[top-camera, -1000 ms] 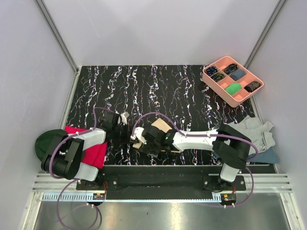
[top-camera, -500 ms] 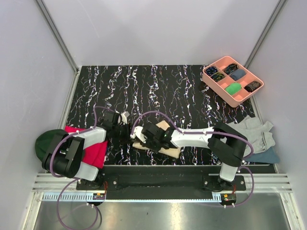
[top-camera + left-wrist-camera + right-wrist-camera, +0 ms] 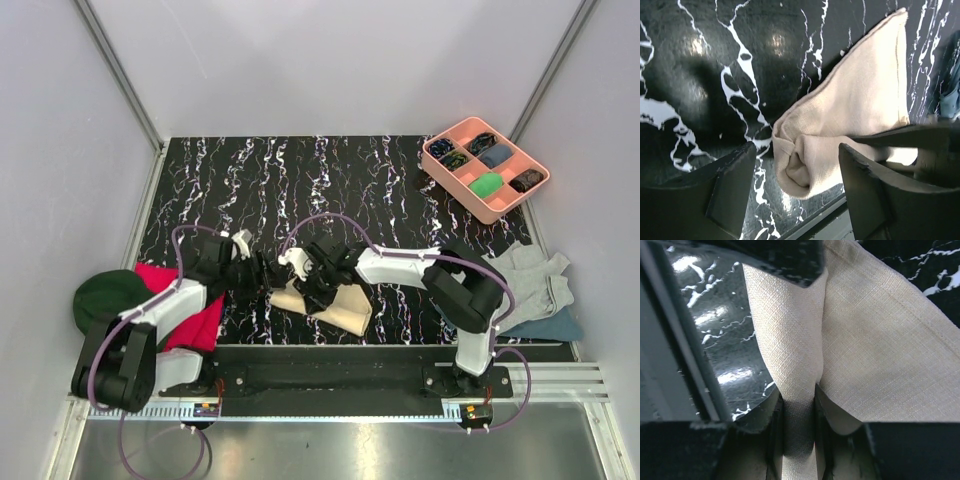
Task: Fold the napkin, place the utensils inside, and roll it up
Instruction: Roll the napkin with the utensil
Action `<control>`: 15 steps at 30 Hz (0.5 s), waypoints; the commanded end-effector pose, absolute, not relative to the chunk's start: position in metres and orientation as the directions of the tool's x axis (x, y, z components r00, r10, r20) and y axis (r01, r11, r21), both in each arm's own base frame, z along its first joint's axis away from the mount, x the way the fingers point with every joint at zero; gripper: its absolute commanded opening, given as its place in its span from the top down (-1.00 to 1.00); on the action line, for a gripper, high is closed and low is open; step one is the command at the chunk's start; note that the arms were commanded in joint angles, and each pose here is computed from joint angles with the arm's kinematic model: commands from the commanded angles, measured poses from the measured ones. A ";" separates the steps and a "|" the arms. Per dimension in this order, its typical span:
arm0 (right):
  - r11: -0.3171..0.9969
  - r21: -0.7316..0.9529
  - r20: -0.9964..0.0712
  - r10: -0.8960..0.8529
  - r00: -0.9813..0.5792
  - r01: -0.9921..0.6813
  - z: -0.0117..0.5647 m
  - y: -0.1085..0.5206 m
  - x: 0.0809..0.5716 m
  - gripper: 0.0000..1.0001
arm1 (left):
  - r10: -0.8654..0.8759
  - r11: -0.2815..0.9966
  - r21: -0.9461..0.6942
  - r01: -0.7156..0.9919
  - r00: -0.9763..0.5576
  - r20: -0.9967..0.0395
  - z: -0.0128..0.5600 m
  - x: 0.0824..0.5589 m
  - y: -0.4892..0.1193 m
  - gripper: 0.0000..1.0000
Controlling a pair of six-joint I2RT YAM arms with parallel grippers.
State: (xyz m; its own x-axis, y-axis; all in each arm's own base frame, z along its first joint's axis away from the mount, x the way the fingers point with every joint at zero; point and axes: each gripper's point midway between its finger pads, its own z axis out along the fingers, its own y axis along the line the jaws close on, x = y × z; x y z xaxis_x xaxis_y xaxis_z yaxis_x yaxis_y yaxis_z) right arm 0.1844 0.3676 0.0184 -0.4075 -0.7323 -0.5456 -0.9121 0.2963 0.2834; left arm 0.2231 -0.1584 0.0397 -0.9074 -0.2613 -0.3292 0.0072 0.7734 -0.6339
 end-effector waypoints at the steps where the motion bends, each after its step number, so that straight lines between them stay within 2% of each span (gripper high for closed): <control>1: 0.299 0.514 -0.360 -0.775 -0.519 -0.804 -0.007 0.345 0.146 0.49 | -0.292 0.755 -0.652 0.072 -0.853 -0.432 0.061 0.234 -0.159 -0.32; 4: 0.279 0.592 -0.343 -0.762 -0.550 -0.756 -0.002 0.350 0.145 0.49 | -0.281 0.734 -0.668 0.120 -0.842 -0.461 0.070 0.234 -0.163 -0.17; 10: 0.284 0.686 -0.295 -0.732 -0.614 -0.670 -0.001 0.350 0.153 0.49 | -0.271 0.680 -0.714 0.169 -0.846 -0.459 0.075 0.228 -0.174 -0.11; 15: 0.290 0.751 -0.249 -0.708 -0.661 -0.594 -0.002 0.349 0.161 0.49 | -0.255 0.667 -0.729 0.152 -0.873 -0.416 0.065 0.217 -0.177 -0.08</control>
